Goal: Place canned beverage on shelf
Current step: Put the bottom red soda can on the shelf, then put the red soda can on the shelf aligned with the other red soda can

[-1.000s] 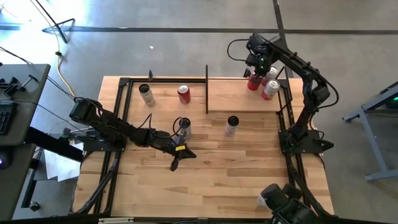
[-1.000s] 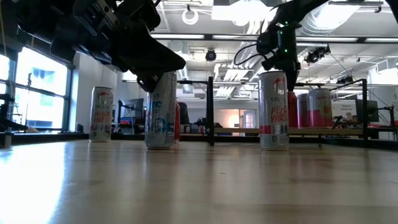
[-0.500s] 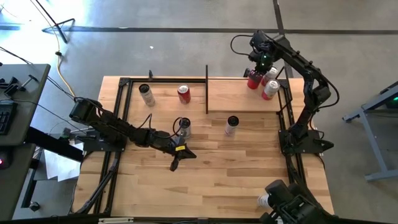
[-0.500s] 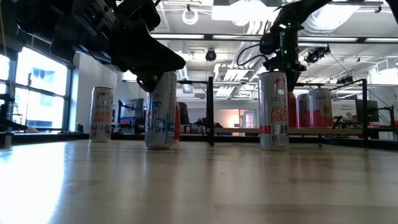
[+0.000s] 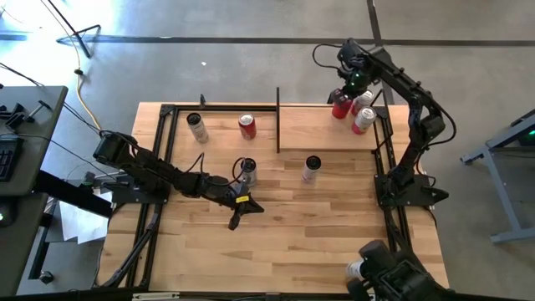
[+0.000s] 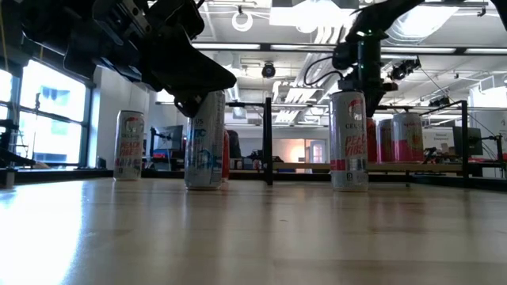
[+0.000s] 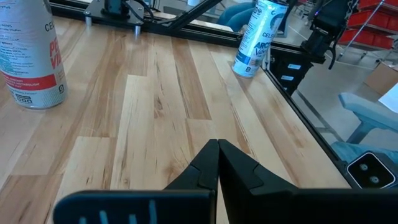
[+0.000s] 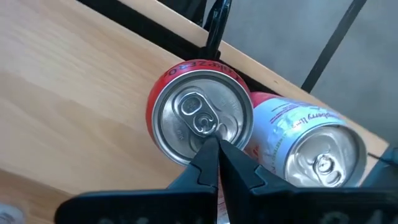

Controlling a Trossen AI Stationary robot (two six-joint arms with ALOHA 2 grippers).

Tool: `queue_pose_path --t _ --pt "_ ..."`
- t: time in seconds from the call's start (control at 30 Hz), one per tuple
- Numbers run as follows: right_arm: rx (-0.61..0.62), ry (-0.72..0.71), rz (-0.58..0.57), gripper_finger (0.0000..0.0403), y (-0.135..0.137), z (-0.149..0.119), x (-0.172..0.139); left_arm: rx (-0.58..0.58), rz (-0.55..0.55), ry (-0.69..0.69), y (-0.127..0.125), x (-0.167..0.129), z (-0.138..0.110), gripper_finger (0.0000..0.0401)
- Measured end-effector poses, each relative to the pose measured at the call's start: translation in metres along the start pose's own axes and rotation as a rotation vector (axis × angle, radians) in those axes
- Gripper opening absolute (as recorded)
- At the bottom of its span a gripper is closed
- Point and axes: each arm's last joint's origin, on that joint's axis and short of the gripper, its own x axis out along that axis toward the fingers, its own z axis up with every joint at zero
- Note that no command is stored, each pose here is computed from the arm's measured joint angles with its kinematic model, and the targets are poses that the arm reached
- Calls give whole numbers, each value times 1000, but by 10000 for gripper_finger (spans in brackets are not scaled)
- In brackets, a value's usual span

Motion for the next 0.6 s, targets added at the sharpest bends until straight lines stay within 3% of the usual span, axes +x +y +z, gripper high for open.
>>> queue_pose_path --t 0.27,0.43,0.5,0.6 --pt "64 -12 21 0 -1 1 -3 -1 -1 1 0 0 0 0" --pt "74 -76 21 0 -1 7 -24 -3 -1 0 0 0 0 0" --pt "28 -106 7 0 1 8 -36 -3 -2 1 0 0 0 0" --pt "-202 -111 2 1 11 6 -49 3 -8 4 -3 0 -1 0"
